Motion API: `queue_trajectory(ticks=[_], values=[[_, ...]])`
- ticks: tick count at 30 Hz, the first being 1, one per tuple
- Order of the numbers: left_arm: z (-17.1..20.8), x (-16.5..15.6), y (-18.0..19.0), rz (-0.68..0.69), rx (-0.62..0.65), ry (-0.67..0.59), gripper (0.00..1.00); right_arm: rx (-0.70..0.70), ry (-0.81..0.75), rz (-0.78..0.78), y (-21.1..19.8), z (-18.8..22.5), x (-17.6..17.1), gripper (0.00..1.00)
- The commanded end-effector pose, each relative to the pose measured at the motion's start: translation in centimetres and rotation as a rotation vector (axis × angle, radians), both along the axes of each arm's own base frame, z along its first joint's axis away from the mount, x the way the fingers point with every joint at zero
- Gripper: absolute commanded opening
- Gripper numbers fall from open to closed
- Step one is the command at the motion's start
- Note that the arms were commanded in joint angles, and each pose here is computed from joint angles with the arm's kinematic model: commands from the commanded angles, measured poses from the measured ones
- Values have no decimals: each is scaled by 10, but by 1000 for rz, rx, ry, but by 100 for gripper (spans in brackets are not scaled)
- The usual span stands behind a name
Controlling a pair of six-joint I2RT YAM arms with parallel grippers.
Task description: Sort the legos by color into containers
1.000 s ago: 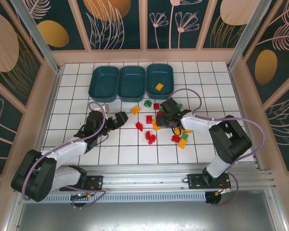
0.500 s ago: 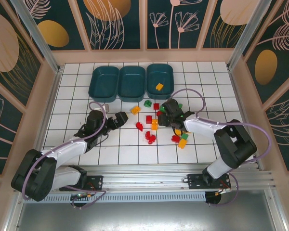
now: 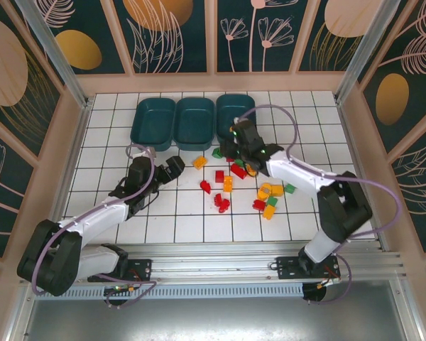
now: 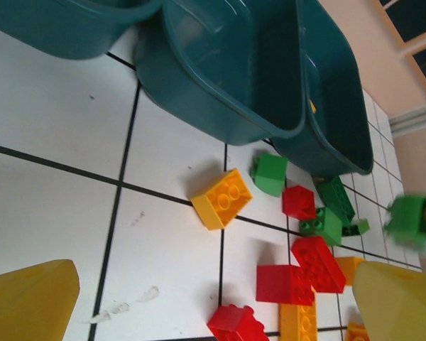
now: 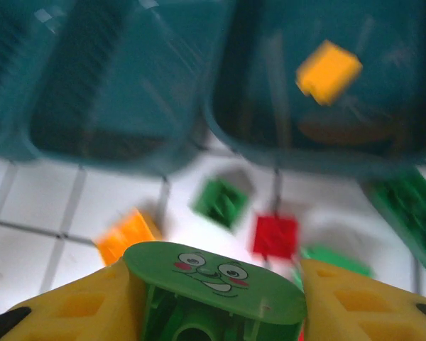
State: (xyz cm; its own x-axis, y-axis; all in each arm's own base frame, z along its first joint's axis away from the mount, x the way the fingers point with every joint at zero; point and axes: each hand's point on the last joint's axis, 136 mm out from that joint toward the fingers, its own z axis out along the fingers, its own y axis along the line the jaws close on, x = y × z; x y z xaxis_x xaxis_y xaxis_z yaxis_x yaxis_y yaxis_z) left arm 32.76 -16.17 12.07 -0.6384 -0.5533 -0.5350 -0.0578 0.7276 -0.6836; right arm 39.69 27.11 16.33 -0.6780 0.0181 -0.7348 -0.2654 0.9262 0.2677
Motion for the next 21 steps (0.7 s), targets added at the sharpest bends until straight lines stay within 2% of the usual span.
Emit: queue_trajectory(ticks=[1, 7, 13, 17, 21], values=[[7, 5, 13, 50, 63, -13, 98, 40, -80, 68, 41, 17, 36, 45], [3, 1, 14, 23, 102, 19, 99, 42, -103, 132, 87, 11, 81, 46], [-7, 0, 6, -29, 115, 58, 97, -9, -86, 170, 108, -13, 100, 48], [-8, 5, -2, -65, 123, 64, 95, -23, -56, 197, 117, -21, 105, 57], [-11, 11, -15, -133, 127, 88, 83, -43, -49, 194, 120, -20, 109, 66]])
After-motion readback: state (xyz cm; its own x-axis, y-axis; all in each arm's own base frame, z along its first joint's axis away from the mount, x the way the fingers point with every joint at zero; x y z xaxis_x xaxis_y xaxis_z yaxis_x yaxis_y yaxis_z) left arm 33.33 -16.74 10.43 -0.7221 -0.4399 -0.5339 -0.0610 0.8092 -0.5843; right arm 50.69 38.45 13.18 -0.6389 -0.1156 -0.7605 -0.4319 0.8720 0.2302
